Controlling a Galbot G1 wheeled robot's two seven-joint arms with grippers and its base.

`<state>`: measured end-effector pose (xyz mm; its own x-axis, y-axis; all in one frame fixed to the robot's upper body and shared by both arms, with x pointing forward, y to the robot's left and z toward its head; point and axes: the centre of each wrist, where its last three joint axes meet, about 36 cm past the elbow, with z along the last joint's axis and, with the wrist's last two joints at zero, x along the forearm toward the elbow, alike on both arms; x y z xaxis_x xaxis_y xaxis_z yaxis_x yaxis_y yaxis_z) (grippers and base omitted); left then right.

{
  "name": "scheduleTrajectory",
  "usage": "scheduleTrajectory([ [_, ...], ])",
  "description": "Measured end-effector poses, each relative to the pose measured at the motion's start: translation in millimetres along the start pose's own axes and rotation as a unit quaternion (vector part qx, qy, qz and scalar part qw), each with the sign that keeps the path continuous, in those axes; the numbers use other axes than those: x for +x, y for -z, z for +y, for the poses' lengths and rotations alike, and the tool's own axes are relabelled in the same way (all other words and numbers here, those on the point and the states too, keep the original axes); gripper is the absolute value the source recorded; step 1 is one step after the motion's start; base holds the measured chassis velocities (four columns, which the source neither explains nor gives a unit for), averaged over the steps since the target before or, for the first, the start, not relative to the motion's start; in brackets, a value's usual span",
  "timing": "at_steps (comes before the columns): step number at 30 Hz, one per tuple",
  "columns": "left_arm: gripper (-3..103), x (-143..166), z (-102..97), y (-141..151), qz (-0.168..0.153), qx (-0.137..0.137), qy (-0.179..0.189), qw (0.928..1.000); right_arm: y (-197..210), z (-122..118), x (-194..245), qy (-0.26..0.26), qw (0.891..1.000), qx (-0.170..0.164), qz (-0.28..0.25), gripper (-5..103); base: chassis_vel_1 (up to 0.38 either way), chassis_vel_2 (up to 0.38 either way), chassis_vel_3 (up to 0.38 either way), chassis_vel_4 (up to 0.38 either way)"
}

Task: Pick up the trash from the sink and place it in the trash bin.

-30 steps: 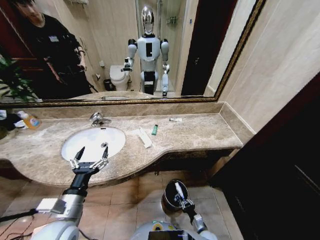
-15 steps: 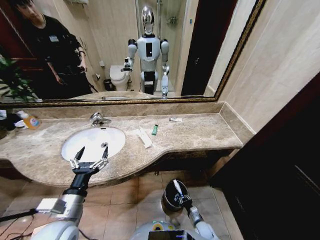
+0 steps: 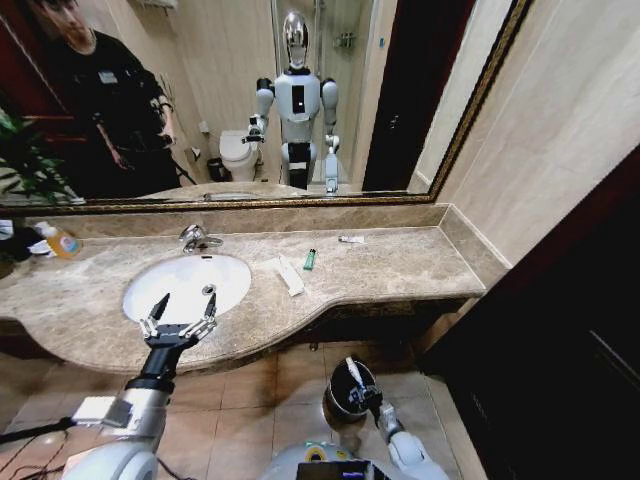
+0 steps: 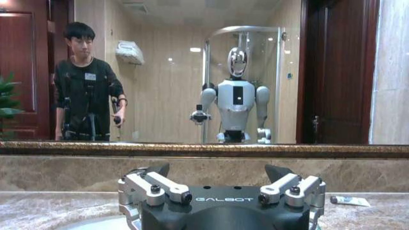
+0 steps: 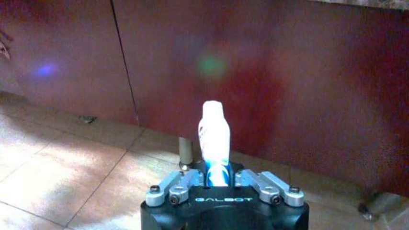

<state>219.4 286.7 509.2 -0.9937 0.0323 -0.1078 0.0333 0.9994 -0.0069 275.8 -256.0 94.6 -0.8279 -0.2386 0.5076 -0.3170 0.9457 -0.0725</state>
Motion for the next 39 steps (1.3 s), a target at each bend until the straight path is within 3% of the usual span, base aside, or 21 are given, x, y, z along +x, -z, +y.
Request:
scheduleTrajectory([
  [1, 100, 0.0, 0.0, 0.0, 0.0, 0.0, 0.0, 1.0, 0.0, 0.0, 0.0, 0.0, 1.0, 0.0, 0.0, 20, 0.0, 0.0, 0.0, 0.0],
  [4, 100, 0.0, 0.0, 0.0, 0.0, 0.0, 0.0, 1.0, 3.3, 0.8, 0.7, -0.001, 1.0, -0.002, -0.006, 37, 0.0, 0.0, 0.0, 0.0],
  [6, 100, 0.0, 0.0, 0.0, 0.0, 0.0, 0.0, 1.0, 3.9, 1.0, 0.9, -0.001, 1.0, -0.002, -0.007, 37, 0.0, 0.0, 0.0, 0.0],
  [9, 100, 0.0, 0.0, 0.0, 0.0, 0.0, 0.0, 1.0, 3.9, 0.1, 2.8, 0.0, 1.0, 0.001, -0.009, 53, 0.0, 0.0, 0.0, 0.0],
  [11, 100, 0.0, 0.0, 0.0, 0.0, 0.0, 0.0, 1.0, 3.7, 0.1, 3.0, 0.0, 1.0, 0.002, -0.009, 53, 0.0, 0.0, 0.0, 0.0],
  [13, 100, 0.0, 0.0, 0.0, 0.0, 0.0, 0.0, 1.0, 2.1, 2.0, 4.4, 0.002, 1.0, 0.005, -0.01, 70, 0.0, 0.0, 0.0, 0.0],
  [15, 100, 0.0, 0.0, 0.0, 0.0, 0.0, 0.0, 1.0, 1.4, 2.9, 5.1, 0.003, 1.0, 0.005, -0.009, 70, 0.0, 0.0, 0.0, 0.0],
  [19, 100, 0.0, 0.0, 0.0, 0.0, 0.0, 0.0, 1.0, 3.7, 5.8, 6.0, 0.004, 1.0, 0.007, -0.013, 90, 0.0, 0.0, 0.0, 0.0],
  [21, 100, 0.0, 0.0, 0.0, 0.0, 0.0, 0.0, 1.0, 5.1, 5.9, 5.8, 0.004, 1.0, 0.007, -0.015, 90, 0.0, 0.0, 0.0, 0.0],
  [24, 100, 0.0, 0.0, 0.0, 0.0, 0.0, 0.0, 1.0, 9.5, 6.1, 5.4, 0.004, 1.0, 0.008, -0.017, 100, 0.0, 0.0, 0.0, 0.0],
  [31, 100, 0.0, 0.0, 0.0, 0.0, 0.0, 0.0, 1.0, 13.8, 6.4, 9.2, 0.0, 1.0, 0.008, -0.023, 100, 0.0, 0.0, 0.0, 0.0],
  [39, 100, 0.0, 0.0, 0.0, 0.0, 0.0, 0.0, 1.0, 38.8, 3.4, 45.8, -0.005, 0.997, -0.003, -0.071, 100, 0.0, 0.0, 0.0, 0.0],
])
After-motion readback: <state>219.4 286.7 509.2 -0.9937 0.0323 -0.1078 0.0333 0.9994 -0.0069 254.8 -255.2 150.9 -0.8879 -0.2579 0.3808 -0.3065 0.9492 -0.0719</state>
